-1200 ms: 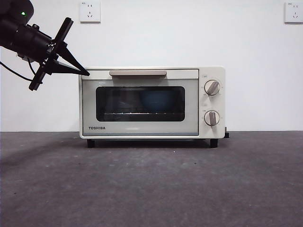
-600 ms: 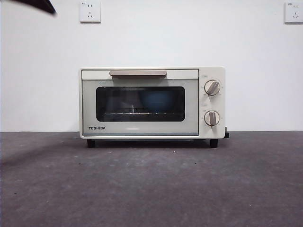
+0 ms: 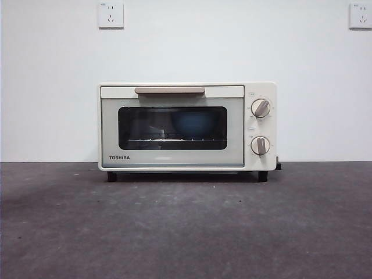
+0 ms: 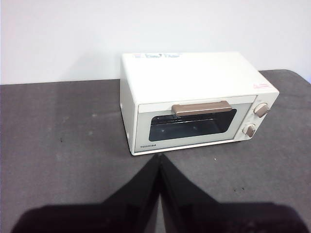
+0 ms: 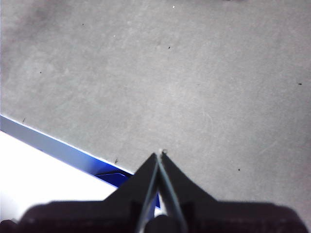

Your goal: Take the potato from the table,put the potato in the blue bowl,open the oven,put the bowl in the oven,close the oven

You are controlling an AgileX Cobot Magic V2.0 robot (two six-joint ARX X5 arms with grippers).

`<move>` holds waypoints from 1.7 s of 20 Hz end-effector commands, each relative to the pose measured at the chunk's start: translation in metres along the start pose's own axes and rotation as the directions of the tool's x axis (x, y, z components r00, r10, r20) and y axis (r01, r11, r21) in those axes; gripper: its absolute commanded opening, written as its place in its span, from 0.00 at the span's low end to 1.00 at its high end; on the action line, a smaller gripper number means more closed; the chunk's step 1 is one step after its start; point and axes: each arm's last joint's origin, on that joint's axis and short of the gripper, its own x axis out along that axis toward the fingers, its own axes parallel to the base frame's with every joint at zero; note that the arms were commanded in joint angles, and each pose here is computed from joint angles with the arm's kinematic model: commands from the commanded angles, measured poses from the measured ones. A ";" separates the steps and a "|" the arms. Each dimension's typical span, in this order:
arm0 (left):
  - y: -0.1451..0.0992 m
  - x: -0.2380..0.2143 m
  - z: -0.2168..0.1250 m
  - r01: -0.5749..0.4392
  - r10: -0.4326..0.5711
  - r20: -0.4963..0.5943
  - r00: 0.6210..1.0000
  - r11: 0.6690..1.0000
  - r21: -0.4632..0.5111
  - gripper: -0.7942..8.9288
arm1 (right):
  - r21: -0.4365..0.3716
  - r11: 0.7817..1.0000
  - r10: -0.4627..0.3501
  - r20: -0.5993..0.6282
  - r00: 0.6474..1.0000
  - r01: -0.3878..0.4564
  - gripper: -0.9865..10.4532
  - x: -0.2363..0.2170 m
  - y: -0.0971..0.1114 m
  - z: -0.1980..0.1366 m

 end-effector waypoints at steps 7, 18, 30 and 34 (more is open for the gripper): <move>-0.001 0.035 0.003 -0.014 0.015 -0.098 0.995 1.000 0.016 0.08 | 0.006 1.000 -0.004 -0.011 1.000 0.004 0.09 0.001 0.000 -0.001; 0.028 0.079 -0.081 -0.205 0.163 0.230 0.960 0.963 0.176 0.08 | 0.006 1.000 -0.005 -0.014 1.000 0.005 0.09 0.002 0.000 -0.001; 0.058 0.096 -0.258 -0.138 0.105 0.261 0.960 0.984 0.112 0.08 | 0.006 1.000 -0.005 -0.014 1.000 0.005 0.09 0.002 0.000 -0.001; 0.061 0.095 -0.267 -0.205 0.182 0.193 0.964 0.973 0.106 0.08 | 0.006 1.000 -0.005 -0.014 1.000 0.005 0.09 0.002 0.000 -0.001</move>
